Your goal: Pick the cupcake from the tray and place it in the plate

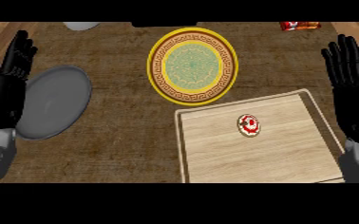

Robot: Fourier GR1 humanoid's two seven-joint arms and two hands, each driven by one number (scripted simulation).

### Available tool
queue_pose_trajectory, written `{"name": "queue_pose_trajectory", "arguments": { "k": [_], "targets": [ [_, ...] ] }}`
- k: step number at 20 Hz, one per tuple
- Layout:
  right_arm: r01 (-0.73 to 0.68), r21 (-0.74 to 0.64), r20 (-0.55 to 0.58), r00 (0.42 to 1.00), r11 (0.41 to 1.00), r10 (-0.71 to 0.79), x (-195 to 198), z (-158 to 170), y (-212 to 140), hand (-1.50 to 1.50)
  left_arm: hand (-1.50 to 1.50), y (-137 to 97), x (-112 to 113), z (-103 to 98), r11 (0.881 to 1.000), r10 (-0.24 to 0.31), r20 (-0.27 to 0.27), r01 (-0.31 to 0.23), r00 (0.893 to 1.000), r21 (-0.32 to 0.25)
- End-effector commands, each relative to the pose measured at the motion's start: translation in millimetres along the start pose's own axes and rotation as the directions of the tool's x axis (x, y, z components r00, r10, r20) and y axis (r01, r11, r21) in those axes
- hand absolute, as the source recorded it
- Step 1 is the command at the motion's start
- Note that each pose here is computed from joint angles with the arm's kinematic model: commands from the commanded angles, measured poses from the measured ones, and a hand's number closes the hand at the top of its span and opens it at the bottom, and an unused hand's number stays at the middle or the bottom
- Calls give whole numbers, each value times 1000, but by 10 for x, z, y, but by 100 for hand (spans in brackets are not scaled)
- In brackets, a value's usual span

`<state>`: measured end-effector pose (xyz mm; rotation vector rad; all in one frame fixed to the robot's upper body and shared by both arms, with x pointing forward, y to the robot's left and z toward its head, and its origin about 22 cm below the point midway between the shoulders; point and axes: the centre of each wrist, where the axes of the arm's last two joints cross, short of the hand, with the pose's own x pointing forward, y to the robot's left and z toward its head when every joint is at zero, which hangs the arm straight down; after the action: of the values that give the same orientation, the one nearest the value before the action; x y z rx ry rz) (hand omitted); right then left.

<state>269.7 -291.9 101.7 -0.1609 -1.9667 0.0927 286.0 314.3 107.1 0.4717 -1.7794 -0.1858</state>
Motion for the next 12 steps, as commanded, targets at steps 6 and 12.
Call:
{"name": "queue_pose_trajectory", "arguments": {
  "k": [6, 12],
  "targets": [
    [350, 553, -201, 937, 756, -286, 106, -82, 688, 150, 0, -544, -531, 477, 987, 107, -389, -144, 915, -67],
    [-348, 430, 195, 937, 833, 291, -203, 132, 213, 150, 0, -875, -767, 781, 977, 144, -495, -202, 857, -66]
  ]
}}
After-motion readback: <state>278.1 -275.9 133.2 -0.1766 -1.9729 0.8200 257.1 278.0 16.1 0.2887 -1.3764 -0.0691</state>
